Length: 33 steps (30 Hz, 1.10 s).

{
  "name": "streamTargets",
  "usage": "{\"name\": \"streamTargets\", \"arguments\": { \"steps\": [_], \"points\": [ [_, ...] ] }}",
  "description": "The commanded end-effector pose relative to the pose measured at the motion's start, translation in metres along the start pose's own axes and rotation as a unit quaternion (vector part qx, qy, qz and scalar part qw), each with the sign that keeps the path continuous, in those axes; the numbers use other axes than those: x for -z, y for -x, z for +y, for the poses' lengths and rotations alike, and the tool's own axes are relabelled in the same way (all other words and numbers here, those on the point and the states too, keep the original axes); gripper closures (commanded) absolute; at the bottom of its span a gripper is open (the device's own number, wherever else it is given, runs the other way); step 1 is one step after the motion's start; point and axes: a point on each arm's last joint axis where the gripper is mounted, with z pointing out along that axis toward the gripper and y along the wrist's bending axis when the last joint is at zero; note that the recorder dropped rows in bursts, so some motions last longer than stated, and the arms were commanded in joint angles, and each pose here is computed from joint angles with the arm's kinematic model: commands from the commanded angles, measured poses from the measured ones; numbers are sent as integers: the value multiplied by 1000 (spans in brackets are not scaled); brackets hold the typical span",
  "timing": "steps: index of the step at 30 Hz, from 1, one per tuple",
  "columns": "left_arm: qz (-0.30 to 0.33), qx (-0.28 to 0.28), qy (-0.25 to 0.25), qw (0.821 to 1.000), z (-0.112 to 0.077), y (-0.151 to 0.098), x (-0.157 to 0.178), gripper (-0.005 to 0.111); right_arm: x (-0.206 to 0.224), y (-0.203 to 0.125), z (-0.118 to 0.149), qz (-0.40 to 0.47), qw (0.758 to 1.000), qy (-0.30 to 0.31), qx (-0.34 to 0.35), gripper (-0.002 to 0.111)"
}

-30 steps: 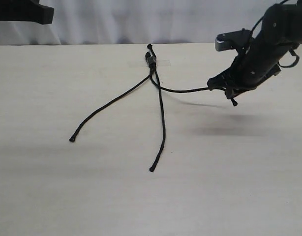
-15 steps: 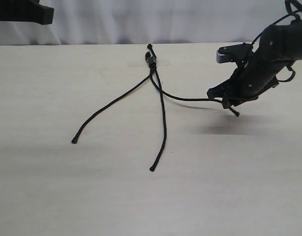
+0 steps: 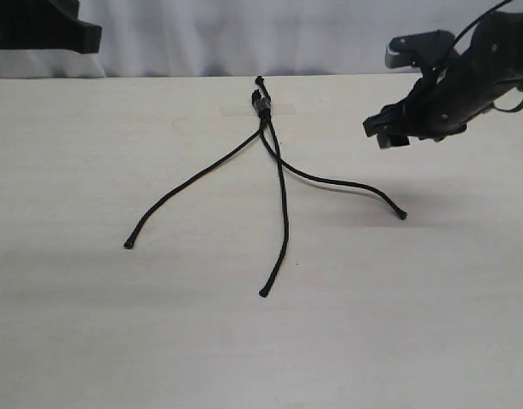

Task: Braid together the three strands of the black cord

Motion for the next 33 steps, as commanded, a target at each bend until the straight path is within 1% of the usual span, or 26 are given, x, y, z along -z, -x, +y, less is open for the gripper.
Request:
{"name": "streamTargets", "arguments": {
  "steps": [1, 3, 4, 5, 6, 7, 8, 9, 10, 13, 16, 20, 23, 27, 29, 32, 33],
  "points": [
    [38, -23, -45, 998, -27, -3, -22, 107, 31, 11, -2, -55, 998, -4, -1, 69],
    [72, -40, -74, 994, -47, -5, -39, 104, 38, 13, -1, -65, 998, -1, -6, 80],
    [84, -47, -86, 992, -56, -6, -46, 101, 38, 12, -1, -66, 998, -2, -6, 84],
    [99, -58, -102, 988, -71, -9, -59, 96, 37, 11, -1, -67, 998, -2, -6, 89],
    [120, -72, -122, 983, -90, -15, -76, 87, 35, 10, -1, -74, 997, -3, -6, 96],
    [140, -84, -137, 977, -106, -22, -89, 81, 33, 9, -1, -81, 997, -4, -6, 100],
    [171, -105, -159, 967, -132, -35, -108, 71, 33, 9, -1, -83, 997, -4, -6, 104],
    [186, -115, -169, 961, -145, -42, -116, 67, 33, 9, -1, -83, 997, -4, -6, 104],
    [208, -132, -184, 952, -165, -55, -130, 64, 33, 9, -1, -83, 997, -4, -6, 104],
    [250, -162, -204, 933, -199, -87, -156, 58, 33, 9, -3, -83, 997, -7, -2, 104],
    [270, -168, -206, 925, -207, -101, -167, 53, 33, 9, -3, -81, 997, -11, 5, 104],
    [280, -167, -205, 923, -211, -116, -179, 49, 33, 9, -3, -80, 997, -13, 8, 104],
    [274, -174, -207, 923, -213, -122, -185, 49, 33, 9, -3, -80, 997, -13, 8, 104],
    [274, -203, -215, 915, -213, -125, -186, 49, 33, 9, -3, -80, 997, -13, 8, 104],
    [277, -206, -215, 914, -213, -125, -186, 54, 33, 9, -3, -80, 997, -13, 8, 104],
    [282, -207, -216, 912, -213, -127, -186, 73, 33, 9, -3, -80, 997, -13, 8, 104],
    [284, -207, -216, 911, -213, -128, -186, 81, 33, 9, -3, -80, 997, -13, 8, 104]
  ]
}}
